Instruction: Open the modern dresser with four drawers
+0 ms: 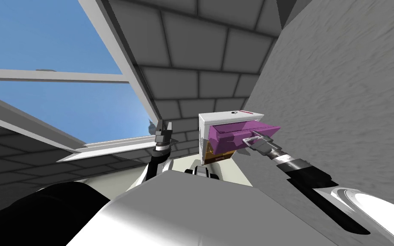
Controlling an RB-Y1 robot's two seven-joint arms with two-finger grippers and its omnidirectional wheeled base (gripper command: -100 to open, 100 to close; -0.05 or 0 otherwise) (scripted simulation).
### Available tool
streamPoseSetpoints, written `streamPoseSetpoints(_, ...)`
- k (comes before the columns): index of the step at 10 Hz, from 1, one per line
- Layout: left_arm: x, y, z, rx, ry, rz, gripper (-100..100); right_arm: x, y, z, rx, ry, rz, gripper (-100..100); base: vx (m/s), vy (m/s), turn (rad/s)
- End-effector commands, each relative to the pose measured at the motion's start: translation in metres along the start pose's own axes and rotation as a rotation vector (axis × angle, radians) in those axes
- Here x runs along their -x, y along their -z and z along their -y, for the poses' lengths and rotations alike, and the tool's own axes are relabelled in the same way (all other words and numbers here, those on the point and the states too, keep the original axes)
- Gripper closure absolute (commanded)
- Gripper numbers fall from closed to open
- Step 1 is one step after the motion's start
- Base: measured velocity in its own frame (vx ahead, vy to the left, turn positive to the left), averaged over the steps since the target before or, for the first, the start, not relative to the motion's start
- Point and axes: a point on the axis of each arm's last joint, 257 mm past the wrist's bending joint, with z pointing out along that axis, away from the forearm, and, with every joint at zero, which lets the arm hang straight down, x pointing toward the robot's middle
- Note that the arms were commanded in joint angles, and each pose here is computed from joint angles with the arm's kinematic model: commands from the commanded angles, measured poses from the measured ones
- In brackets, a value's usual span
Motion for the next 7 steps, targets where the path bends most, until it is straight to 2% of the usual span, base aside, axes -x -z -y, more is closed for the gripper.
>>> streamPoseSetpoints(1,0.0,0.0,0.0,0.0,0.0,0.0,0,0.0019,0.0011,0.0033,0.01,-0.002,0.007,-100,0.016,0.01,-0.008)
streamPoseSetpoints(2,0.0,0.0,0.0,0.0,0.0,0.0,0,0.0015,0.0016,0.0024,0.014,-0.006,0.006,0,0.007,-0.001,0.001)
streamPoseSetpoints(7,0.0,0.0,0.0,0.0,0.0,0.0,0,-0.0025,0.0035,-0.0036,0.026,-0.01,-0.003,0,0.0,0.0,0.0)
